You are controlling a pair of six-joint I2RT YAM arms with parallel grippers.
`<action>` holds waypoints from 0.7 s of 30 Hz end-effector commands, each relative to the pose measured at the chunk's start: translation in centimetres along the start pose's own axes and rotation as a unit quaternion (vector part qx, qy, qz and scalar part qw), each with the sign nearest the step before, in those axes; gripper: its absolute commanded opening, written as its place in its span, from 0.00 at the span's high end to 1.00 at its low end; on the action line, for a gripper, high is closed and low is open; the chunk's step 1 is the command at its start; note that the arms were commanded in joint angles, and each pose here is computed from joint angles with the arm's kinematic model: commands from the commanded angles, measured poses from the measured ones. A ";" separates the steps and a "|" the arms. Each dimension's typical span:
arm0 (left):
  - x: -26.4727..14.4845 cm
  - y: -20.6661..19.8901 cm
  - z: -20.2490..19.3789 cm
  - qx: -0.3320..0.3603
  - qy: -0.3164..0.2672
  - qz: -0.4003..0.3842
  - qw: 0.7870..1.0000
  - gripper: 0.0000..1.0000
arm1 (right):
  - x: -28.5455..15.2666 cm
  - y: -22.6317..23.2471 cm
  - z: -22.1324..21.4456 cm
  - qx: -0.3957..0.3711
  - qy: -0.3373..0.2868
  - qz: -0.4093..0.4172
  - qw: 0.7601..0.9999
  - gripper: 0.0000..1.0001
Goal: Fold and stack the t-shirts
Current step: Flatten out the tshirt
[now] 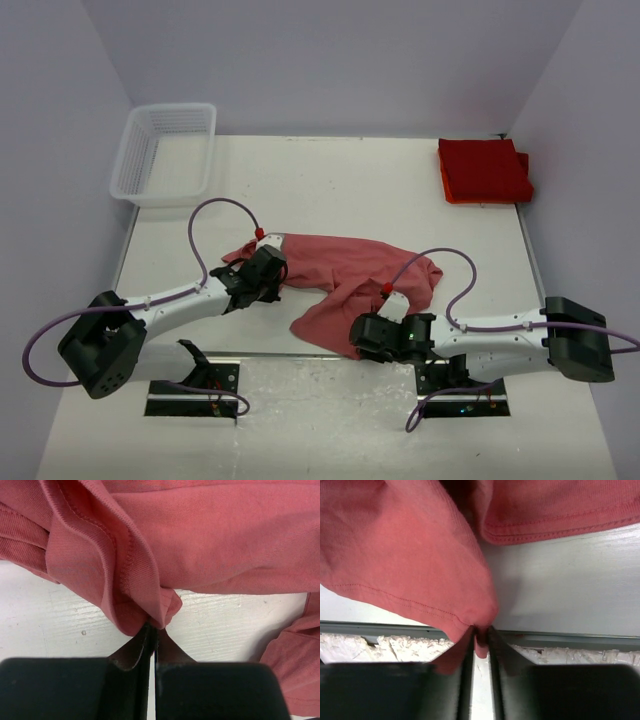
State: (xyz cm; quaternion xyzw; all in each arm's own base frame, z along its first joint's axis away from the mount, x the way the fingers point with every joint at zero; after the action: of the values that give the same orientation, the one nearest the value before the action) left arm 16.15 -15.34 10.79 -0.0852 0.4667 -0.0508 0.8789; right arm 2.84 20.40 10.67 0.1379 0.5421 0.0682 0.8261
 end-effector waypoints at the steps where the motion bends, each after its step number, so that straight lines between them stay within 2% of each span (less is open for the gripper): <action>1: 0.0 -0.3 0.1 0.010 -0.005 -0.013 1.000 1.00 | -0.1 0.1 0.2 0.015 -0.015 0.000 1.000 0.87; 8: 0.1 -0.3 0.0 0.010 -0.003 -0.010 1.000 1.00 | -0.2 0.2 0.4 0.010 -0.019 0.001 1.000 1.00; 11: 0.1 -0.3 0.1 0.009 -0.006 -0.010 1.000 1.00 | -0.3 0.7 0.6 -0.005 -0.029 0.004 1.000 1.00; 15: -0.1 -0.3 0.2 0.004 -0.015 -0.014 1.000 1.00 | -1.3 1.5 2.0 -0.094 -0.068 -0.029 0.993 1.00; 16: -0.4 -0.5 0.3 0.000 -0.023 -0.024 0.999 1.00 | -2.3 3.0 2.9 -0.106 -0.084 -0.022 0.991 1.00; 20: -3.0 -1.6 2.5 -0.022 -0.081 -0.064 0.994 1.00 | -4.8 4.4 6.7 -0.219 -0.154 -0.080 0.960 1.00; 21: -4.1 -2.2 3.6 -0.025 -0.100 -0.076 0.992 1.00 | -6.1 5.7 8.2 -0.220 -0.174 -0.073 0.957 1.00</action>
State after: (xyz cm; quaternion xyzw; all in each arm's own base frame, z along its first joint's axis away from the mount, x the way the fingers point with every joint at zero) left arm 15.77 -15.45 12.30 -0.1030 0.4410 -0.0712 0.8887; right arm 5.46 23.61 16.67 0.0161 0.4573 0.1104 0.8823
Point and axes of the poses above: each gripper's point midway between its finger pads, its own x axis out along the fingers, its own y axis along the line the jaws close on, z = x × y, the point moved 10 cm from there along -x, back along the fingers, and after that the axes turned 11 degrees about -x, right-handed, at the moved point
